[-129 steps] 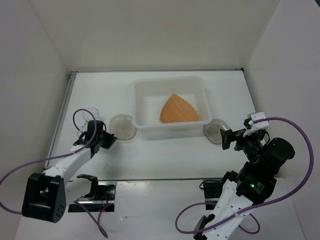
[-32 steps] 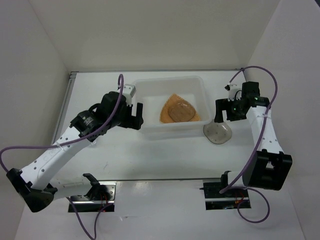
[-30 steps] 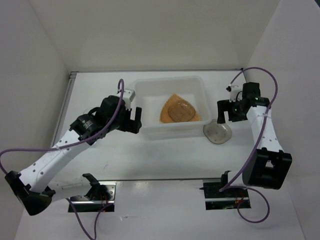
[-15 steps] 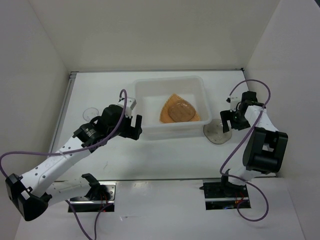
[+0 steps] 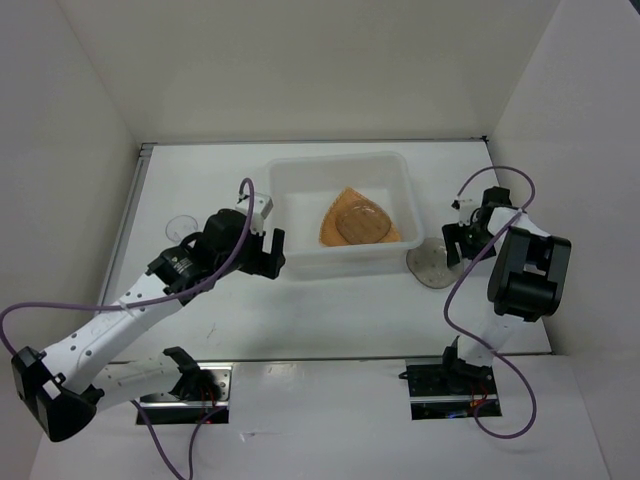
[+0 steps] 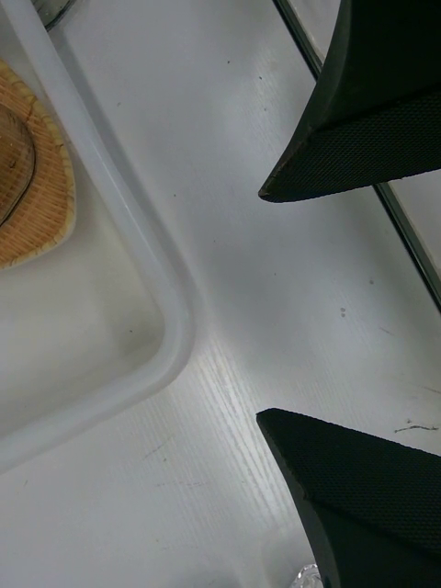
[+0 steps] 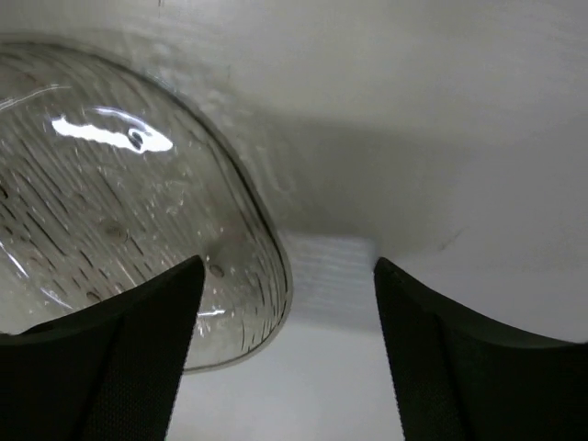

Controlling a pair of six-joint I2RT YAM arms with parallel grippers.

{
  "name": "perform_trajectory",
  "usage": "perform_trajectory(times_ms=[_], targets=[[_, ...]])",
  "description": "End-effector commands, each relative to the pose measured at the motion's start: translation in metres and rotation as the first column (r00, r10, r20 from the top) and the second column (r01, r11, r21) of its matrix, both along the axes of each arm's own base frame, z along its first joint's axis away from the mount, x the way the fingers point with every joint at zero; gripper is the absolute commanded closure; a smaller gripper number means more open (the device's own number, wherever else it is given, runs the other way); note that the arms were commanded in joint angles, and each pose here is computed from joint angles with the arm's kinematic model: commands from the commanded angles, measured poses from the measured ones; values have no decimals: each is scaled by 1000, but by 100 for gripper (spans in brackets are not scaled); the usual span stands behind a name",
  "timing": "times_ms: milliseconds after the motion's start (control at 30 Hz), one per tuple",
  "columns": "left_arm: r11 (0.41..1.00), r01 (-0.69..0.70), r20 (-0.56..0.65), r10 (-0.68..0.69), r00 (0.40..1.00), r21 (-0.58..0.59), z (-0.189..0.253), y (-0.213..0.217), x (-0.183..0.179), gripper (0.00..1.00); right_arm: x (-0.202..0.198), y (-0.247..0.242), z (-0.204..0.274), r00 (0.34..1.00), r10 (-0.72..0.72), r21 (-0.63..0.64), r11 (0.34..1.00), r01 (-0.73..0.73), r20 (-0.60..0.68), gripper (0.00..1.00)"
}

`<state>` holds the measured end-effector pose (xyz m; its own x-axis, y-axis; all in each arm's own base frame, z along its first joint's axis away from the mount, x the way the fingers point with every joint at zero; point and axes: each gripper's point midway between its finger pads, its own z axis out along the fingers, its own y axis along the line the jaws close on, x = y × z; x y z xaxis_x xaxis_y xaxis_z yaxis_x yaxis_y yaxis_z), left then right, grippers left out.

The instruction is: Place the mixed dishes into the plastic bin

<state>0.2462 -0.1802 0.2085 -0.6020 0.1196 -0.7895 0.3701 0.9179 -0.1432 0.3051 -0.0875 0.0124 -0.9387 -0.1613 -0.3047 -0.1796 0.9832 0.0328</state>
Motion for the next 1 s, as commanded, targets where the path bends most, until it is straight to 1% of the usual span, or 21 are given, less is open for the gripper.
perform_trajectory(times_ms=[0, 33, 100, 133, 167, 233, 267, 300, 333, 433, 467, 533, 567, 700, 767, 833, 867, 933, 967], targets=[[1000, 0, 12, 0, 1000, 4, -2, -2, 7, 1, 10, -4, -16, 1000, 2, 32, 999, -2, 17, 23], [1000, 0, 12, 0, 1000, 5, -2, -2, 7, 1, 14, -6, -16, 1000, -6, 54, 999, 5, 25, 27], [1000, 0, 5, 0, 1000, 10, -5, -3, 7, 1, 22, -9, -16, 999, -16, 77, 997, 13, 39, 45], [1000, 0, 5, 0, 1000, 10, -5, -3, 7, 1, 19, -7, -20, 1000, -15, 93, 996, 13, 23, 53], [1000, 0, 5, 0, 1000, 10, -5, -3, 7, 1, 21, -11, -17, 999, -24, 90, 996, 21, 31, 67], [1000, -9, 9, 9, 1000, 15, -5, -1, 8, 1, 20, -14, -17, 999, -24, 87, 996, 21, 33, 79], [1000, -9, 9, 9, 1000, 15, -5, -1, 8, 1, 18, -13, -18, 999, -24, 90, 996, 22, 24, 90], [1000, -14, 6, 14, 1000, 9, -5, -2, 8, 1, 17, -16, -18, 1000, -17, 77, 997, 15, 22, 97], [1000, -14, 6, 14, 1000, 9, -5, -2, 8, 1, 13, -19, -19, 1000, -28, 73, 997, 27, 9, 100], [1000, -14, 13, 14, 1000, 3, -2, -1, 8, 1, 4, -25, -7, 1000, -21, 74, 997, 20, 19, 100], [1000, -21, 16, 21, 1000, 7, -2, 0, 8, 1, -5, -28, -2, 1000, -29, 87, 996, 28, 7, 100], [1000, -22, 16, 21, 1000, 7, -2, 0, 8, 1, -9, -33, 22, 999, -3, 64, 998, -1, 54, 100], [1000, -22, 16, 21, 1000, 7, -2, 0, 8, 1, -12, -38, 45, 995, -10, 50, 999, 5, 101, 100], [1000, -22, 16, 21, 1000, 7, -2, 0, 8, 1, -27, -46, 99, 985, 10, -5, 1000, -9, 174, 100], [1000, -22, 16, 21, 1000, 7, -2, 0, 8, 1, -40, -39, 125, 979, 47, 1, 999, -48, 196, 100], [1000, -22, 24, 22, 999, 1, 0, 1, 8, 1, -45, -39, 146, 972, 79, -23, 997, -76, 222, 100], [1000, -22, 24, 22, 999, 1, 0, 1, 8, 1, -52, -29, 157, 968, 84, -4, 996, -86, 236, 100], [1000, -27, 20, 27, 999, -5, 1, 0, 8, 1, -52, -24, 179, 955, 107, -9, 994, -109, 277, 100], [1000, -27, 20, 27, 999, -5, 1, 0, 8, 1, -57, -12, 185, 955, 109, 41, 991, -125, 275, 100]])
